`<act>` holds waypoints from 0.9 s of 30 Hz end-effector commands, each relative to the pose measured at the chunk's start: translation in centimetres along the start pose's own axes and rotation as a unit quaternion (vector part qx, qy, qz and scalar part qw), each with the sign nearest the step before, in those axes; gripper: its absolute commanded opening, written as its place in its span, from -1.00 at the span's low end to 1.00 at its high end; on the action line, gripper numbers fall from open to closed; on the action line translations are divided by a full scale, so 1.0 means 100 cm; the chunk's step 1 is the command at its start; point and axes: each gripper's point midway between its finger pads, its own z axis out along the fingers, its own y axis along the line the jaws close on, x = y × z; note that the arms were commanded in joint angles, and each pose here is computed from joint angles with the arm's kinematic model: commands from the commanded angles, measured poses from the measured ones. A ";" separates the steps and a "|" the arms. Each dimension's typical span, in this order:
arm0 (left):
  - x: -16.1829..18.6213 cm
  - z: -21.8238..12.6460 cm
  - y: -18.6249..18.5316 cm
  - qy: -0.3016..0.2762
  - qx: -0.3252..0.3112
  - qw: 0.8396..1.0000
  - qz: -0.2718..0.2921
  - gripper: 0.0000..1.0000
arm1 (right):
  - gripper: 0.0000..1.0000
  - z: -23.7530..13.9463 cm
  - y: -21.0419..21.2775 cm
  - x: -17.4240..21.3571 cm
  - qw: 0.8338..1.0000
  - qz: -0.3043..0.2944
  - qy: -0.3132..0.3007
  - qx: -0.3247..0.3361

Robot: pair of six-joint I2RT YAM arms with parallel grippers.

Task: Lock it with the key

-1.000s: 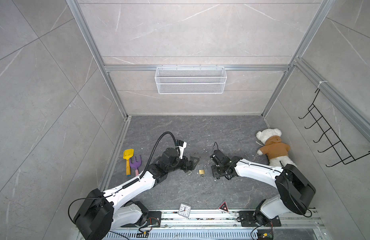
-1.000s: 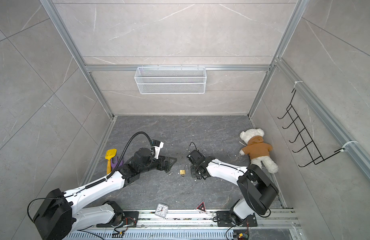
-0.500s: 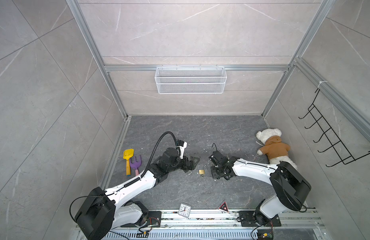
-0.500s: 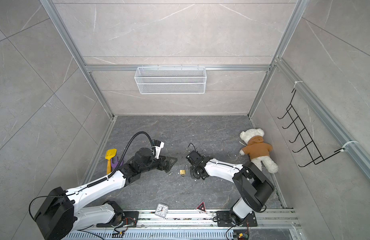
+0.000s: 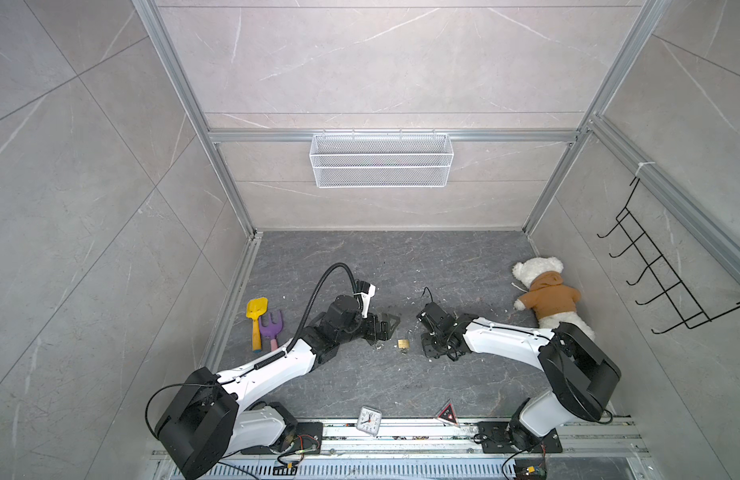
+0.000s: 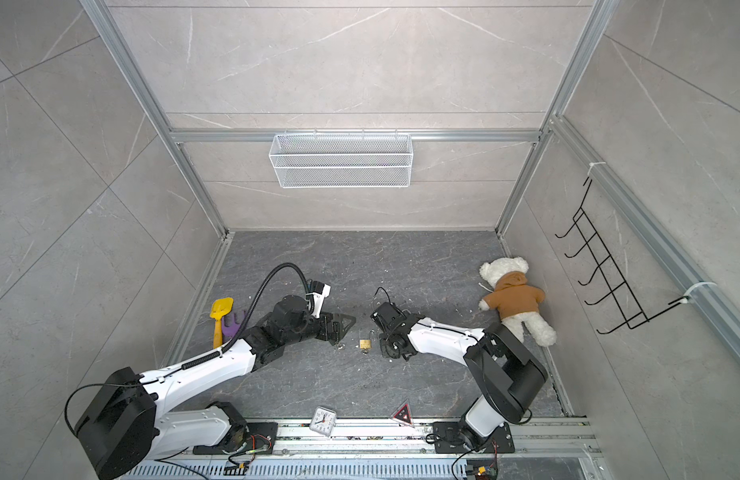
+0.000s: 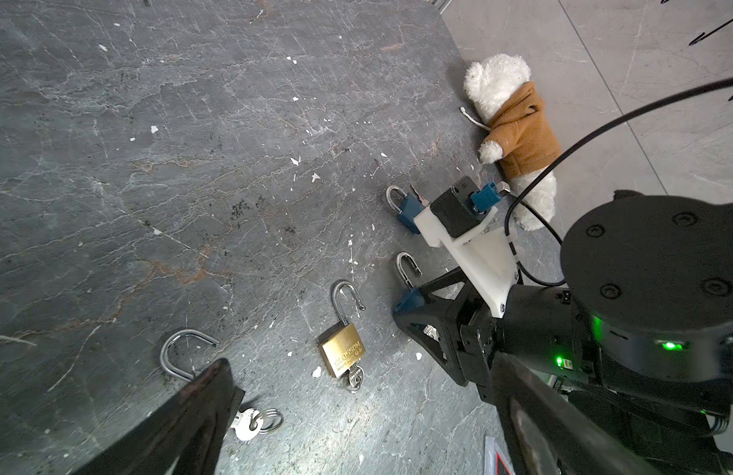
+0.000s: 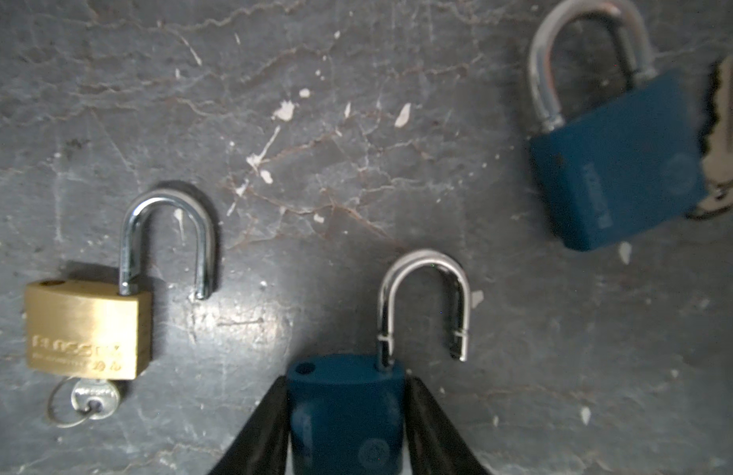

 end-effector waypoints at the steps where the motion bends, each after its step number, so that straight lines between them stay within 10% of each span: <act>1: -0.010 0.002 -0.009 -0.015 0.020 1.000 0.008 0.98 | -0.18 0.003 -0.001 0.014 1.000 -0.005 0.027 0.006; 13: -0.018 0.001 0.010 -0.019 0.015 1.000 -0.013 0.91 | -0.47 -0.031 0.022 -0.014 0.995 -0.068 -0.033 -0.058; 27: -0.020 0.014 0.000 0.001 0.063 0.995 -0.072 0.78 | -0.50 -0.103 0.077 -0.048 0.953 -0.176 -0.128 -0.209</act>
